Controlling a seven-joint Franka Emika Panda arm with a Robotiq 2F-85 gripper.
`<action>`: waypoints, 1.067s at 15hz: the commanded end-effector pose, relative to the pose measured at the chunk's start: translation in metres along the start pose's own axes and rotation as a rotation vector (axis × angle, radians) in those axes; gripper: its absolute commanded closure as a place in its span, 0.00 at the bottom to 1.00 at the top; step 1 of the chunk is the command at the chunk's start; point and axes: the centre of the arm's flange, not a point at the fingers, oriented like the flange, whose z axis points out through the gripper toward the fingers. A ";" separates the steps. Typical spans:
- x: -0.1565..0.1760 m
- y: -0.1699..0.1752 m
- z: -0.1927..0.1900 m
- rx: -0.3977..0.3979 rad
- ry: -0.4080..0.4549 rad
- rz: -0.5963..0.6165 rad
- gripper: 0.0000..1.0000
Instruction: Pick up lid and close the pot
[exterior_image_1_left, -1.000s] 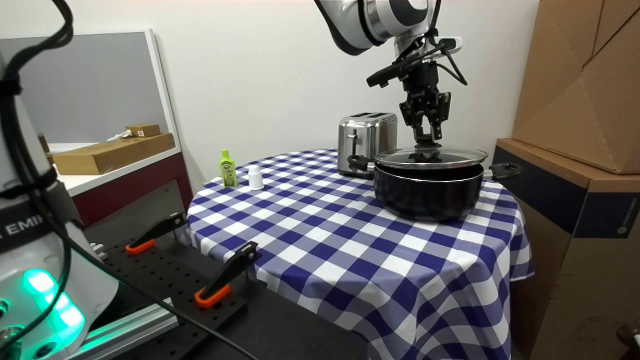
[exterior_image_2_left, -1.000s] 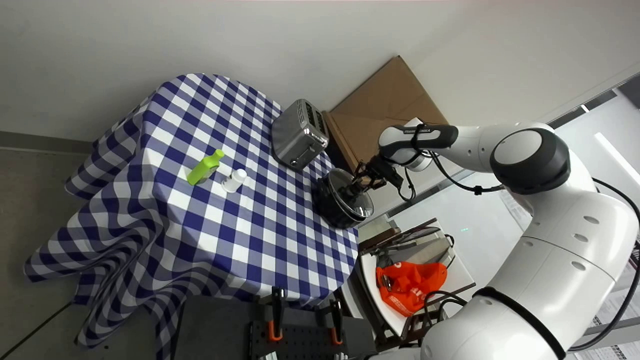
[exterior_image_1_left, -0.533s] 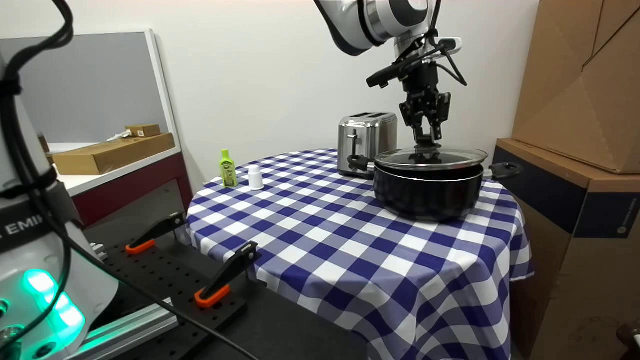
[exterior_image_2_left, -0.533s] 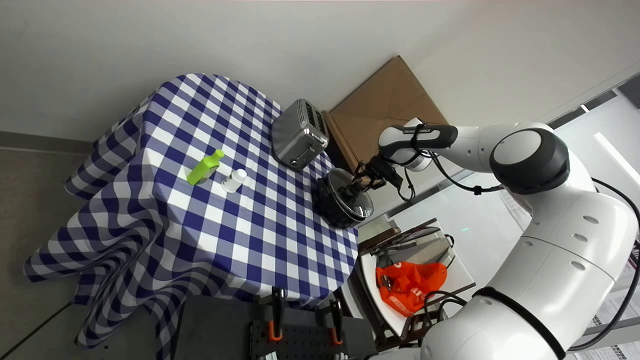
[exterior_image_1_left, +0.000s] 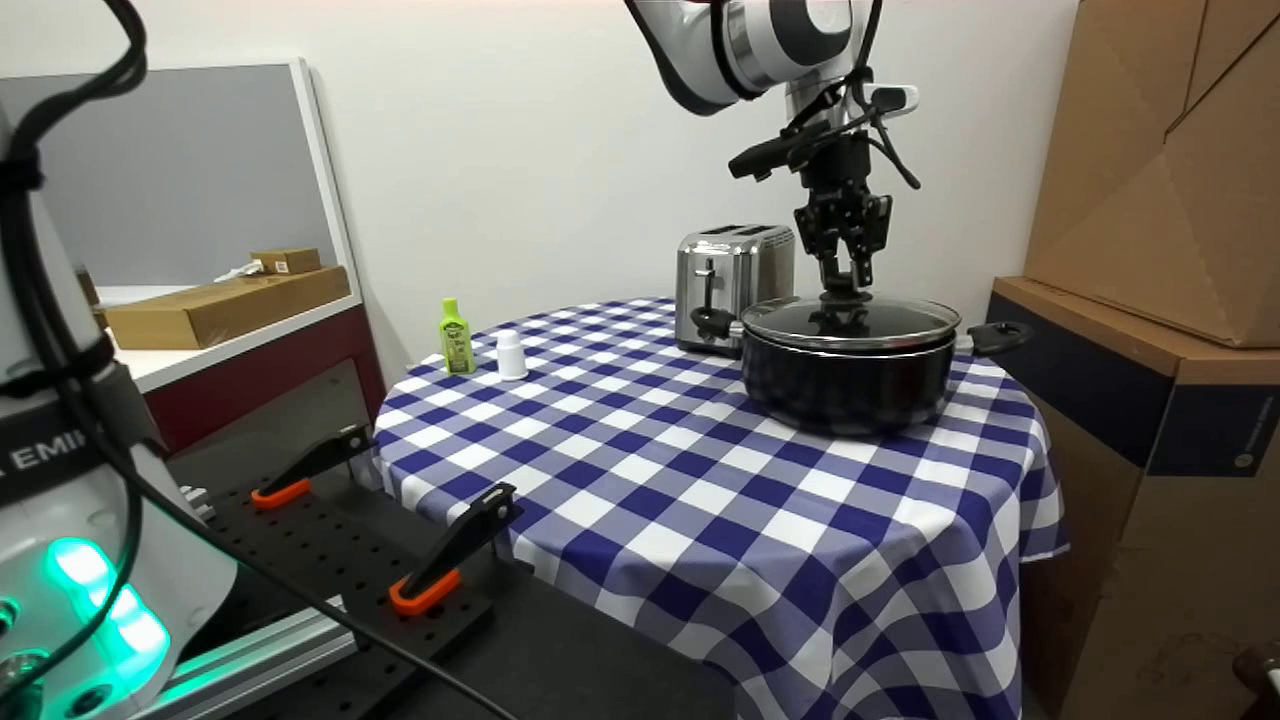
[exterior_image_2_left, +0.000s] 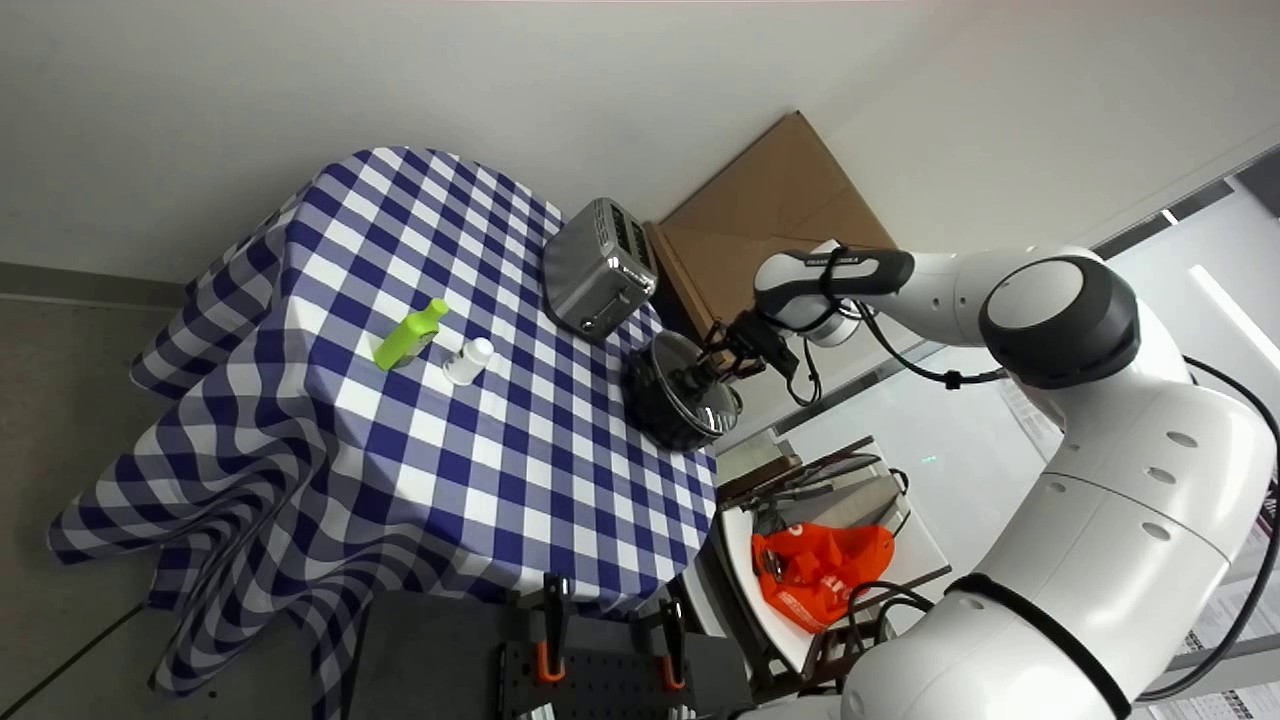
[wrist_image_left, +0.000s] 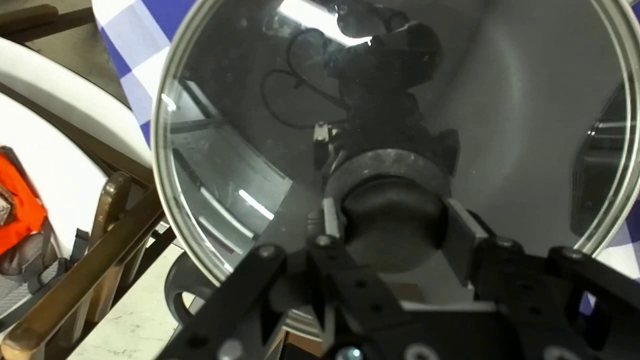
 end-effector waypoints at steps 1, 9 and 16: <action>-0.011 -0.001 0.001 0.053 0.010 0.007 0.75; -0.015 0.013 0.009 0.102 0.010 0.069 0.25; -0.035 0.019 -0.023 0.162 0.003 0.021 0.00</action>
